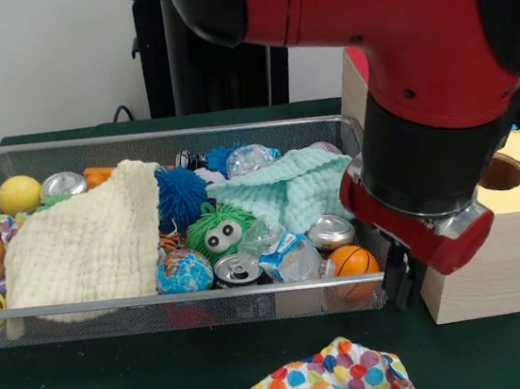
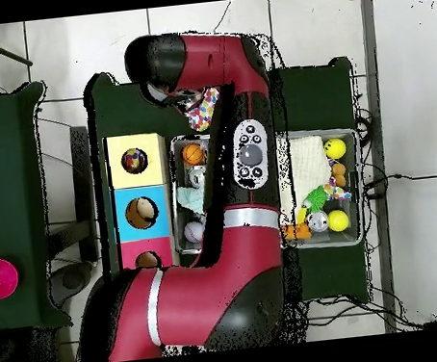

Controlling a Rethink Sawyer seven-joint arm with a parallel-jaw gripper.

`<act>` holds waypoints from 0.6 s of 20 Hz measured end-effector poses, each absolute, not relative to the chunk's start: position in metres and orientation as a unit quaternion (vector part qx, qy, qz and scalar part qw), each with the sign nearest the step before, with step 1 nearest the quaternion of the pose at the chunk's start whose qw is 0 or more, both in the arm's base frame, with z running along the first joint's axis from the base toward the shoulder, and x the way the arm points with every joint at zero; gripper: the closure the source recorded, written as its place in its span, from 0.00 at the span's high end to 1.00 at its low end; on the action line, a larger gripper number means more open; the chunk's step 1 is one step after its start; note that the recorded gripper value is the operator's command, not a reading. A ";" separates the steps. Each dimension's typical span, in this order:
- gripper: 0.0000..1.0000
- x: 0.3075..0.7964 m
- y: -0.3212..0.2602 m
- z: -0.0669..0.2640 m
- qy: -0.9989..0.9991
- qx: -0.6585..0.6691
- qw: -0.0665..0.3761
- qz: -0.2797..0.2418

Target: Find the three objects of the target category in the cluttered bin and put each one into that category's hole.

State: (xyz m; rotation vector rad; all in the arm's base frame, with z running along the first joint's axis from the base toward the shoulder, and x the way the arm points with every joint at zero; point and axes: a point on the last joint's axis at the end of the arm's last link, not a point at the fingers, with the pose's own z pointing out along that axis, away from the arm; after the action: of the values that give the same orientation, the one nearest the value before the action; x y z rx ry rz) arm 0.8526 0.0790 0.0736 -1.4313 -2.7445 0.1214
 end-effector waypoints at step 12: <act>1.00 0.848 0.082 0.050 -0.887 -0.459 0.027 0.038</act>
State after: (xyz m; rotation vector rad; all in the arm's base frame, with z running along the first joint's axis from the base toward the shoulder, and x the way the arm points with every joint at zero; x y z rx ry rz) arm 0.8479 0.0823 0.0505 -1.4182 -2.7401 0.1184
